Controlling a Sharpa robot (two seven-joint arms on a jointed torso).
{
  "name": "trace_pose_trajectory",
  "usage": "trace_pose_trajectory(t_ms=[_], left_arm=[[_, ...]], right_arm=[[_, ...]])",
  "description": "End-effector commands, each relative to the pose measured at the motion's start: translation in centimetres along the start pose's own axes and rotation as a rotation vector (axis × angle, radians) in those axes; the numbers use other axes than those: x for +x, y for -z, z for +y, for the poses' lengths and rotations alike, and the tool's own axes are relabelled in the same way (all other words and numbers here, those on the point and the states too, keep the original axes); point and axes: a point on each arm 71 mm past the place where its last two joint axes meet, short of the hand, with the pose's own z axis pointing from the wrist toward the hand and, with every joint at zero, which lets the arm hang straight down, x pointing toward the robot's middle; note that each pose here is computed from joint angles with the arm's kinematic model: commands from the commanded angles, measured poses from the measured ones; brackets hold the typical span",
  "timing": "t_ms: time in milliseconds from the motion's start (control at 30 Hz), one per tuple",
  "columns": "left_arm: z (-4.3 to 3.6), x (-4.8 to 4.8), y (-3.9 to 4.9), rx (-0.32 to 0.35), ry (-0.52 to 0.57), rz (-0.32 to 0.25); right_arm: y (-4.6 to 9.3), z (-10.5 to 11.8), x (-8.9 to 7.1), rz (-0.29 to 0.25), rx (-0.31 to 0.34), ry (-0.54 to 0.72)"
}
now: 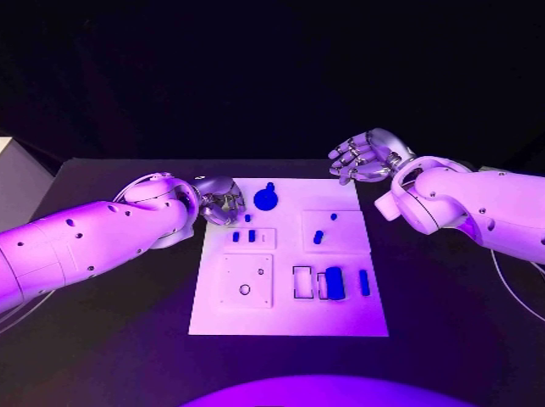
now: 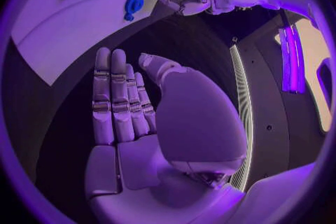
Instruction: Assemble the parts on the task board
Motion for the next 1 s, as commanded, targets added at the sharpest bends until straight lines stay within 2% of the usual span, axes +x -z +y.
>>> trace_pose_trajectory(t_ms=[33,200,267,367,467,600,733,1000], left_arm=[[0.83,-0.83,0.44,0.010,0.121,-0.057],[2.83,-2.14,1.74,0.021,0.376,-0.120],[3.44,-2.60,2.33,0.037,0.481,-0.143],[4.14,-3.26,3.45,0.092,0.709,-0.179],[4.28,-3.64,4.32,0.152,0.878,-0.200],[4.21,-4.00,5.34,0.218,1.015,-0.223],[4.03,-4.14,6.19,0.256,1.079,-0.234],[3.75,-4.26,7.06,0.288,1.173,-0.255]], right_arm=[[0.2,0.0,0.8,0.140,-0.028,0.154],[0.8,-0.2,1.2,0.232,-0.068,0.377],[1.0,-0.3,1.3,0.250,-0.083,0.469],[1.4,-0.6,1.6,0.257,-0.104,0.617],[1.8,-0.8,1.8,0.244,-0.118,0.705],[2.3,-0.9,2.0,0.219,-0.129,0.773],[2.7,-1.0,2.5,0.204,-0.134,0.813],[3.0,-1.6,4.1,0.207,-0.137,0.835]])
